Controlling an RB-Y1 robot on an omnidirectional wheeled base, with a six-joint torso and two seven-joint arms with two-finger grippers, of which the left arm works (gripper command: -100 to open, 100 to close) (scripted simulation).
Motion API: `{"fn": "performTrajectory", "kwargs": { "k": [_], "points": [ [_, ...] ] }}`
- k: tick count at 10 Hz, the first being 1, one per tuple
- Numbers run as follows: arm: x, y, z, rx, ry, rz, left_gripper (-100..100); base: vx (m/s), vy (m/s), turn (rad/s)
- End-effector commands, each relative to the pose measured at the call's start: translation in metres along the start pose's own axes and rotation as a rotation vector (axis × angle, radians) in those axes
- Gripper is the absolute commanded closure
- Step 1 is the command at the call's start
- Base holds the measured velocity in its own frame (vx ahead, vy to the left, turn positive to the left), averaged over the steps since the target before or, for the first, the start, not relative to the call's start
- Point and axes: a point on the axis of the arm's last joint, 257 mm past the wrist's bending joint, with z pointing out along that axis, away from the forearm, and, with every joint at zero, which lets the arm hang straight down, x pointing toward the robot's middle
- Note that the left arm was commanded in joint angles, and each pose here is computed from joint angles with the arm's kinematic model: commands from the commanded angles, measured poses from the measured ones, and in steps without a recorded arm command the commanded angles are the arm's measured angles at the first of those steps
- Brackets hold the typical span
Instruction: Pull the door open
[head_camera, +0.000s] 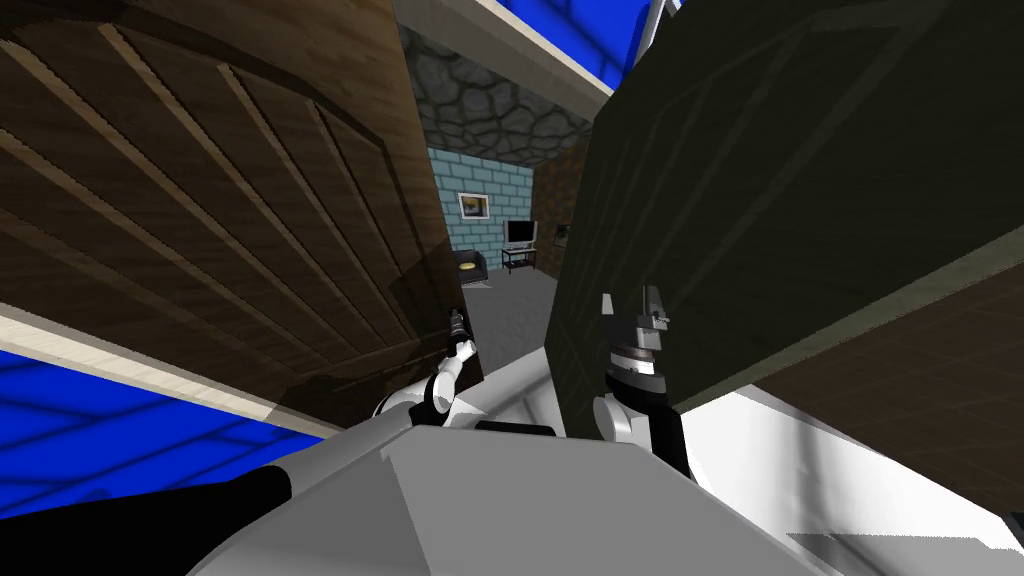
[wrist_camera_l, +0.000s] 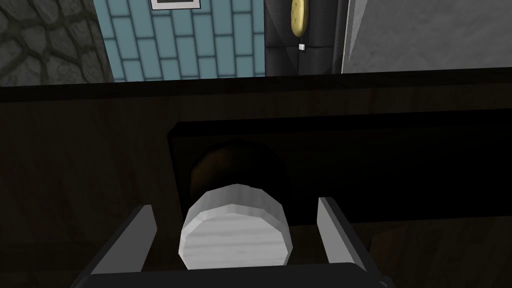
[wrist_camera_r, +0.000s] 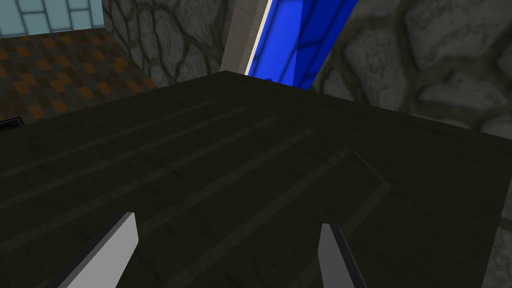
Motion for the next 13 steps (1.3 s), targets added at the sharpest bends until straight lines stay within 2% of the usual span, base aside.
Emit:
{"fn": "performTrajectory", "kwargs": {
  "k": [1,2,7,10,13],
  "points": [
    [0.000,0.000,0.0000,0.000,0.000,0.000,-100,0.083,0.017,0.037],
    [0.000,0.000,0.0000,0.000,0.000,0.000,100,-0.009,0.002,-0.026],
    [0.000,0.000,0.0000,0.000,0.000,0.000,100,-0.016,-0.004,-0.004],
    [-0.009,0.000,0.0037,0.002,0.004,0.003,100,-0.132,-0.014,-0.203],
    [-0.023,-0.001,0.0096,0.009,0.012,0.004,100,-0.158,-0.104,-0.185]
  ]
}}
